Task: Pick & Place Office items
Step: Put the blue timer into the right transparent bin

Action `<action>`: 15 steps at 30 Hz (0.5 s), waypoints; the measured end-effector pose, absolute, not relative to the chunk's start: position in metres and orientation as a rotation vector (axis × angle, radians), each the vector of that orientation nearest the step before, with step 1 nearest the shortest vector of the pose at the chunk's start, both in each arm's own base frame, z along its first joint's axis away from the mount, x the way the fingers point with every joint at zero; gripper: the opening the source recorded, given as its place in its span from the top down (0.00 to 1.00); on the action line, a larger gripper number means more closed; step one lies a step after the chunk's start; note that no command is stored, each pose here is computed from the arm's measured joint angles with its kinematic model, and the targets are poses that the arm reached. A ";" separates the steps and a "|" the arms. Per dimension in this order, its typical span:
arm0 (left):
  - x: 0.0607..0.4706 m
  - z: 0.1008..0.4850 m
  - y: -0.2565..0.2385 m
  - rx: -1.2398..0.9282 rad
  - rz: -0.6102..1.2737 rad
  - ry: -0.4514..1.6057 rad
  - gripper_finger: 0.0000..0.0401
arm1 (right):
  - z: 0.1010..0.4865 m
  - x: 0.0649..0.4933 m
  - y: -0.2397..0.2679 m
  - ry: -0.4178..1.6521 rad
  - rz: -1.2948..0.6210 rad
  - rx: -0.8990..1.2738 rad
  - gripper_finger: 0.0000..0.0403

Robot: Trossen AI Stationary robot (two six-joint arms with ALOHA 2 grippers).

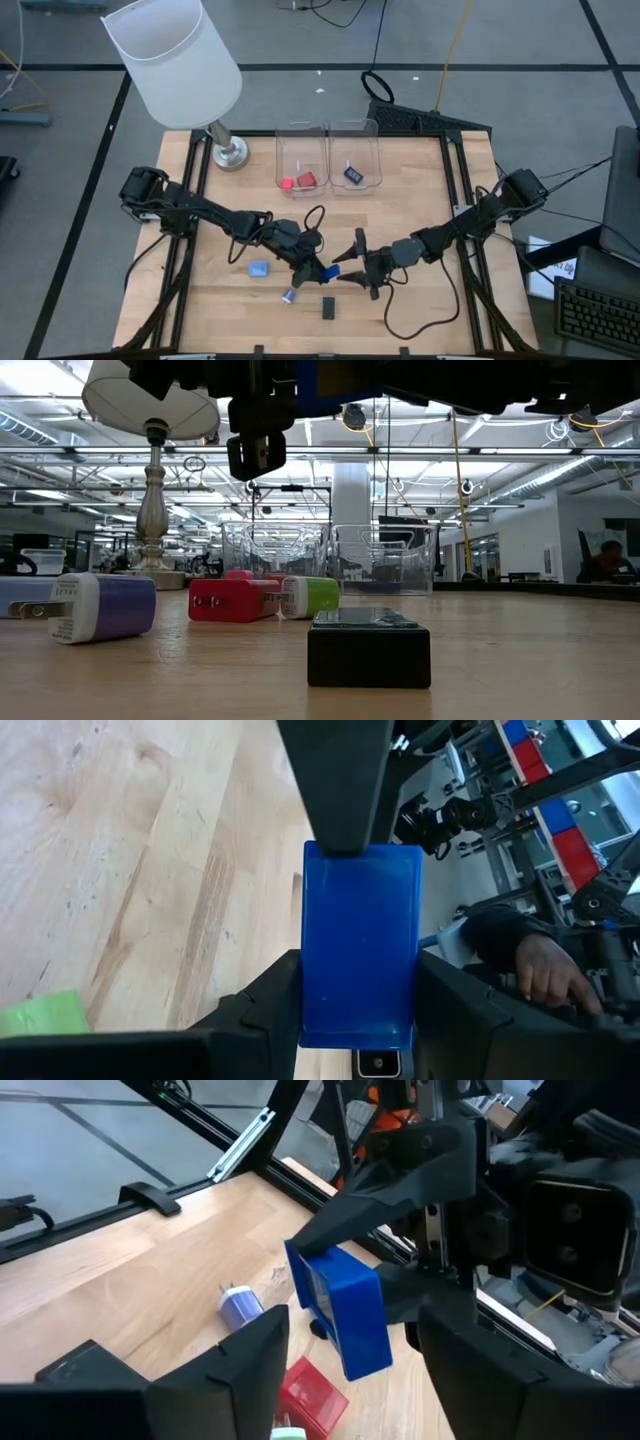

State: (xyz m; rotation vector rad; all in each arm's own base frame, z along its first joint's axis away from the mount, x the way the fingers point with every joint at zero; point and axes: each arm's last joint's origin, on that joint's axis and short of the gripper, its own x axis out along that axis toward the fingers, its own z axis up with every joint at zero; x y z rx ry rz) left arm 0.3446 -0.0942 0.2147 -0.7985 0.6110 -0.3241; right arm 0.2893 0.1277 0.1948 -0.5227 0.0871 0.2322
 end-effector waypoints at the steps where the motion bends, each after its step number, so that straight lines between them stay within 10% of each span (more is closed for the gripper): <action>1: 0.345 0.215 -0.094 -0.800 -0.323 0.613 0.60 | 0.195 0.289 0.128 0.087 0.233 -0.522 0.50; 15: 0.346 0.214 -0.088 -0.823 -0.299 0.609 0.61 | 0.195 0.292 0.121 0.080 0.261 -0.523 0.68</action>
